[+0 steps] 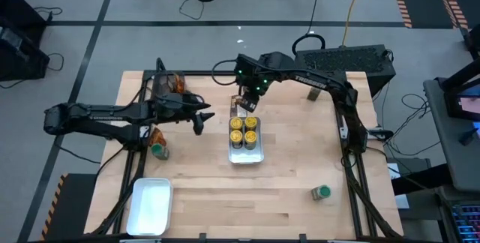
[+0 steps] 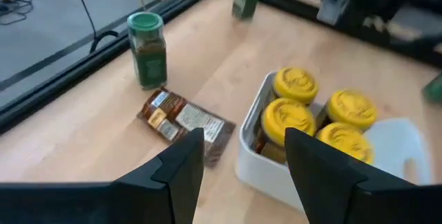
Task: Sort spices by type
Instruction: Put the right brown spice pouch into the black transparent bin
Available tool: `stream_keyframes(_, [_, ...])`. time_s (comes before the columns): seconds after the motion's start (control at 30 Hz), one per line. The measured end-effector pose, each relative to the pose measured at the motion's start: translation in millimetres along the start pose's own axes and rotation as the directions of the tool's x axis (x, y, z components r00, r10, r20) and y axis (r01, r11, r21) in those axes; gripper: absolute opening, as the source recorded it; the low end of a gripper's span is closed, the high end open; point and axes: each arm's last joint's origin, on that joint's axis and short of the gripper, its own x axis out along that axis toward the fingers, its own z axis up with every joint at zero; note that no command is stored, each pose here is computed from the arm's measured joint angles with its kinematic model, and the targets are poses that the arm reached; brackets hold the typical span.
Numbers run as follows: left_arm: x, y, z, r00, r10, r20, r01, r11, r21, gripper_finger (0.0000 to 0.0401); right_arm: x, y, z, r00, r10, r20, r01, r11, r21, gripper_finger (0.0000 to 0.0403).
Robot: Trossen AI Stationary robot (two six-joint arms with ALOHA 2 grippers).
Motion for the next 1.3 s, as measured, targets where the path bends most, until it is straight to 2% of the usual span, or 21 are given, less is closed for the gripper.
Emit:
stream_keyframes(0.17, [23.6,6.0,6.9,0.996,0.049,-0.07,-0.036,0.982,0.184,0.0205,-19.3,8.6,-8.5,1.0,-0.013,0.015,0.013,1.0,0.001,0.0137])
stream_keyframes(0.3, [50.2,10.6,8.4,0.988,0.084,-0.127,-0.029,0.921,0.389,0.0205,-42.6,14.1,-21.3,0.998,-0.06,0.025,0.059,0.998,0.019,0.0137])
stream_keyframes(0.4, [71.4,20.0,-0.2,0.97,0.131,-0.203,-0.02,0.881,0.473,0.0205,-61.5,18.9,-33.0,0.995,-0.096,0.032,0.095,0.994,0.049,0.0137])
stream_keyframes(0.5, [90.1,28.8,-6.6,0.955,0.13,-0.265,0.005,0.89,0.456,0.0205,-82.2,26.1,-47.8,0.989,-0.138,0.044,0.134,0.987,0.084,0.0137])
stream_keyframes(0.67, [112.0,29.3,-20.0,0.942,0.04,-0.334,0.104,0.91,0.401,0.0205,-118.9,36.5,-74.3,0.962,-0.24,0.128,0.22,0.964,0.152,0.0137])
stream_keyframes(0.93, [130.7,15.9,-38.6,0.933,0.005,-0.361,0.189,0.846,0.499,0.0205,-156.0,40.6,-120.0,0.932,-0.285,0.226,0.216,0.934,0.285,0.0137])
stream_keyframes(1.13, [142.6,16.5,-41.5,0.954,0.041,-0.297,0.128,0.84,0.527,0.0205,-153.2,34.1,-153.7,0.929,-0.311,0.199,0.219,0.897,0.383,0.0137])
stream_keyframes(1.3, [150.3,22.6,-50.9,0.945,0.061,-0.321,0.142,0.809,0.571,0.0205,-134.6,27.5,-180.6,0.935,-0.323,0.144,0.229,0.864,0.449,0.0137])
